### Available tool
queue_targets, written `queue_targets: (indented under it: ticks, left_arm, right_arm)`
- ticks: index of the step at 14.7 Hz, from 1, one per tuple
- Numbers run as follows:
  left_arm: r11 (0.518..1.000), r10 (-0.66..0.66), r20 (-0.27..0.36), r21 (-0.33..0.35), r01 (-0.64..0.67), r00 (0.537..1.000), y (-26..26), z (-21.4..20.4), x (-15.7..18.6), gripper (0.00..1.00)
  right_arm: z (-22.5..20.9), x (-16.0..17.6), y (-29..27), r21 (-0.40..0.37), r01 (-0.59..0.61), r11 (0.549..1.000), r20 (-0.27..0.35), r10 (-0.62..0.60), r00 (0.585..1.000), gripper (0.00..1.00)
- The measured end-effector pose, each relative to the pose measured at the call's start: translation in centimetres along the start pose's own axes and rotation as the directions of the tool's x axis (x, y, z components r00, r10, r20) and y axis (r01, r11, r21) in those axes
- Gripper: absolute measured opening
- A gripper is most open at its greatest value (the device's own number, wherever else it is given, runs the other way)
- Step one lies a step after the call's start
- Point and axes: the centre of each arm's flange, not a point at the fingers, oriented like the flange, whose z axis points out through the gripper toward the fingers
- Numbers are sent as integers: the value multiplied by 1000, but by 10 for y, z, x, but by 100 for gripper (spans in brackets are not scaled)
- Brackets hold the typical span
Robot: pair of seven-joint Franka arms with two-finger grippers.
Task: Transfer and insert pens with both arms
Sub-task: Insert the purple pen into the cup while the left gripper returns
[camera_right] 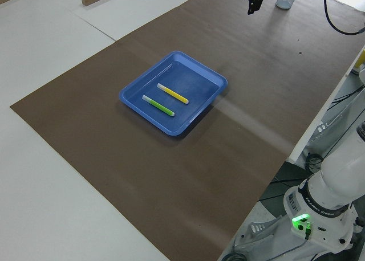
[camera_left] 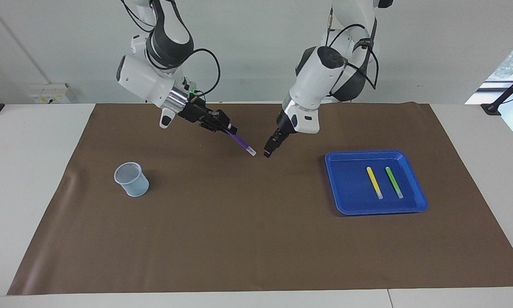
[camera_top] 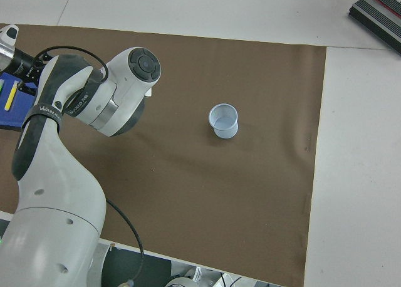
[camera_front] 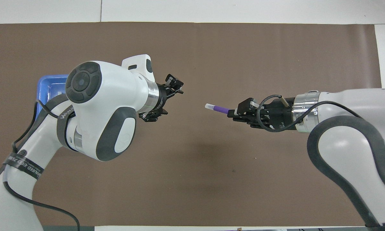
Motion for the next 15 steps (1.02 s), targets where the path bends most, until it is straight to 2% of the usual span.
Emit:
queue_targets:
  ticks: [1,4,6,8,10,11,13,15]
  left_arm:
    - [997,71,-4,12,-71,997,-12,2,20,100]
    - [947,317,1,52,-316,949,-58,5,76,100]
    - [876,476,2,88,-475,879,-90,3,119,100]
    - [793,596,7,149,-590,803,-117,3,150,100]
    - [715,683,11,192,-672,730,-144,9,174,100]
    - [687,711,15,201,-699,703,-159,16,184,100]
    - [650,742,30,211,-730,670,-185,27,206,100]
    - [642,749,29,217,-736,662,-207,35,230,100]
  right_arm:
    - [-20,6,2,-69,39,997,3,-39,999,22]
    - [-86,16,6,-288,148,946,39,-143,989,22]
    - [-123,20,7,-448,264,854,82,-255,964,22]
    - [-139,29,12,-573,367,733,142,-352,925,22]
    - [-143,42,25,-645,454,615,216,-423,880,22]
    - [-146,50,34,-664,478,575,241,-440,865,22]
    - [-150,63,53,-664,521,537,283,-464,840,22]
    - [-152,76,76,-659,551,511,304,-489,818,22]
